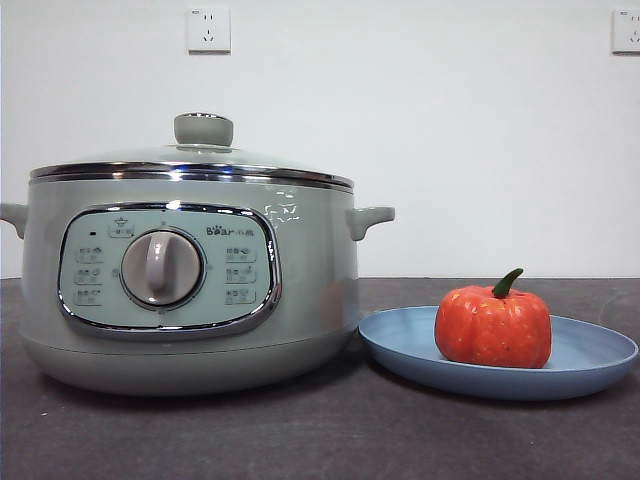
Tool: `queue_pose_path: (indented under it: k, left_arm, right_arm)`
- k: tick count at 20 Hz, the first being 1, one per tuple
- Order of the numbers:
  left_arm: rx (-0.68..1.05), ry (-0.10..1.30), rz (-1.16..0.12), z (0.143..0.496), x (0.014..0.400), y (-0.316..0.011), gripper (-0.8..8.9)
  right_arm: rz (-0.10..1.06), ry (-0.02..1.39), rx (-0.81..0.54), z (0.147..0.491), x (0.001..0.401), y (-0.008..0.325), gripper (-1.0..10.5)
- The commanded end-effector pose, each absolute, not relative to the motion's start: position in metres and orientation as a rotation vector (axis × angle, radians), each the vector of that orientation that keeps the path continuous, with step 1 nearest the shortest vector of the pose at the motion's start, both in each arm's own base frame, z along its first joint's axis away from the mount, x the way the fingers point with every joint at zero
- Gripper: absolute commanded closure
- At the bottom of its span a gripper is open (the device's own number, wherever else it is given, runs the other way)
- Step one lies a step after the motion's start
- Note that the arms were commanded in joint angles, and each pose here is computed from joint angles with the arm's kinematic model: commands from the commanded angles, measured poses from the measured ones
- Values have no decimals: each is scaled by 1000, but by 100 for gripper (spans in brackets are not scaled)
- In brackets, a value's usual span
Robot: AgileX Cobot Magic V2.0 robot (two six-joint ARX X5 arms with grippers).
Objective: Take the pumpkin out from the steamer,put the pumpkin in the blue plate,close the lid
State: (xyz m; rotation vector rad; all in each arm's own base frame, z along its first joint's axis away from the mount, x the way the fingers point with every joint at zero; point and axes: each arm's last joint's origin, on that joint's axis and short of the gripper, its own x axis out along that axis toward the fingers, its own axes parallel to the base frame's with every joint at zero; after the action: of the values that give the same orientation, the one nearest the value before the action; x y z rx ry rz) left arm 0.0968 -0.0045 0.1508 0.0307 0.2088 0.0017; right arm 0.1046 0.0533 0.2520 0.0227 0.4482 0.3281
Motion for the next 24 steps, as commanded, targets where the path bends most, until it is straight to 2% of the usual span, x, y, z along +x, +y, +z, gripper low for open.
queue_pose_path:
  k: [1, 4, 20, 24]
  left_arm:
    - [19, 183, -5, 149, 95, -5, 817]
    - [5, 196, -38, 148, 95, -5, 817]
    - [6, 195, -40, 148, 95, -5, 817]
    - [6, 195, -40, 148, 95, -5, 817]
  right_arm:
    - [324, 448, 31, 251, 105, 53, 962]
    - [324, 447, 32, 251, 105, 53, 962]
    - [324, 448, 31, 251, 105, 53, 962]
    - [333, 369, -80, 256, 97, 46, 962]
